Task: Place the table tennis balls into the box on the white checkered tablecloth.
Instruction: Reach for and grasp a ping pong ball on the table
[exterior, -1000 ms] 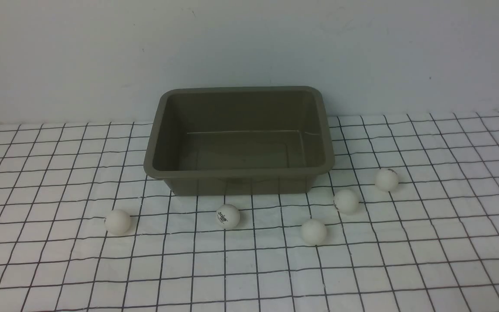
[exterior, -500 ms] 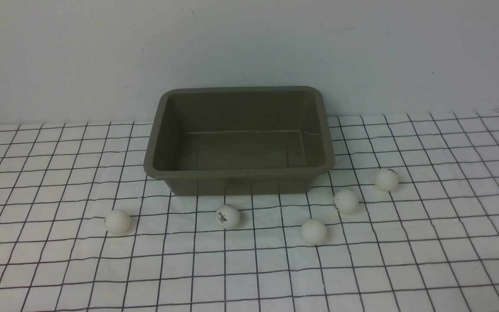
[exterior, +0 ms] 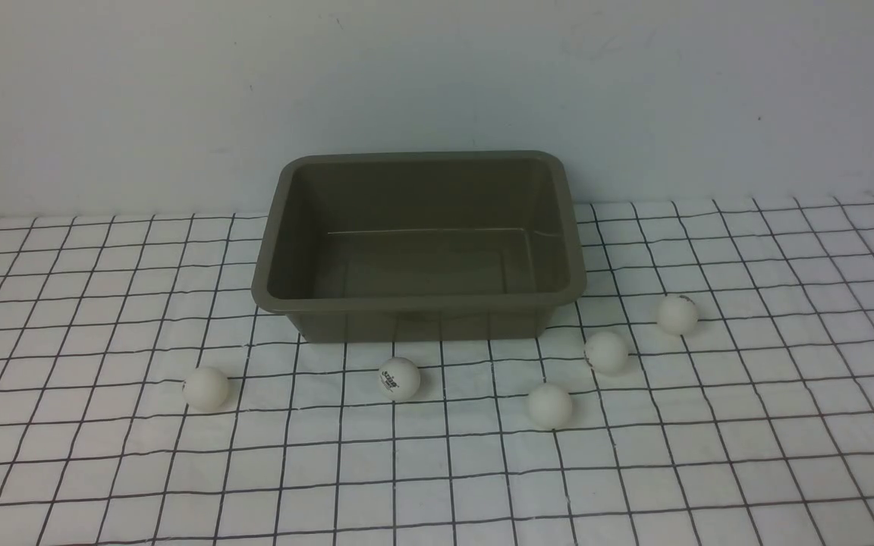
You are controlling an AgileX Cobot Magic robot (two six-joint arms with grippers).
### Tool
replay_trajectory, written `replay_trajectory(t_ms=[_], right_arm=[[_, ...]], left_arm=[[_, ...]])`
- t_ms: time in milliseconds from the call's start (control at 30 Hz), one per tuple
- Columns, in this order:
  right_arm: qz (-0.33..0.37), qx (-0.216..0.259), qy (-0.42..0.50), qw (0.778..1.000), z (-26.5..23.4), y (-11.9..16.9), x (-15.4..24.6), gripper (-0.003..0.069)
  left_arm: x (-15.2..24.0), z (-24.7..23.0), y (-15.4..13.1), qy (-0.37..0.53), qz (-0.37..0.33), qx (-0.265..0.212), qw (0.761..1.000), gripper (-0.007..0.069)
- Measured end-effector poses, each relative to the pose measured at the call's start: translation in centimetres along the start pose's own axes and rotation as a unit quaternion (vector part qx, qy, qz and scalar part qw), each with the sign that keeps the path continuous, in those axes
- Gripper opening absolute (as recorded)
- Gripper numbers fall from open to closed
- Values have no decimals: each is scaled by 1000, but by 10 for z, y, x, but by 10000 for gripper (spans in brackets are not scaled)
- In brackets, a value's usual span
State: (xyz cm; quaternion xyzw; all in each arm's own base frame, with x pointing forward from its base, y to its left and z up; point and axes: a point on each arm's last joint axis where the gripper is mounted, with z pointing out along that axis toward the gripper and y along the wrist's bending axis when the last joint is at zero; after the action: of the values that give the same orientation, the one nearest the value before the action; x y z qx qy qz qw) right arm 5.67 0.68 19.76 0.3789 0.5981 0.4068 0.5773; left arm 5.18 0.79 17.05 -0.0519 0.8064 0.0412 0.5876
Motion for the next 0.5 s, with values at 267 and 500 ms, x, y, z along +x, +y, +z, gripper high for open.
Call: replay_trajectory(t_ms=[267, 500], right_arm=[[3, -5, -9, 1000, 0, 1, -2, -18], [-234, -94, 54, 966, -14, 62, -5, -18]], left_arm=[[0, 0, 0, 0, 0, 0, 1000, -1], [0, 0, 0, 0, 0, 0, 1000, -1]])
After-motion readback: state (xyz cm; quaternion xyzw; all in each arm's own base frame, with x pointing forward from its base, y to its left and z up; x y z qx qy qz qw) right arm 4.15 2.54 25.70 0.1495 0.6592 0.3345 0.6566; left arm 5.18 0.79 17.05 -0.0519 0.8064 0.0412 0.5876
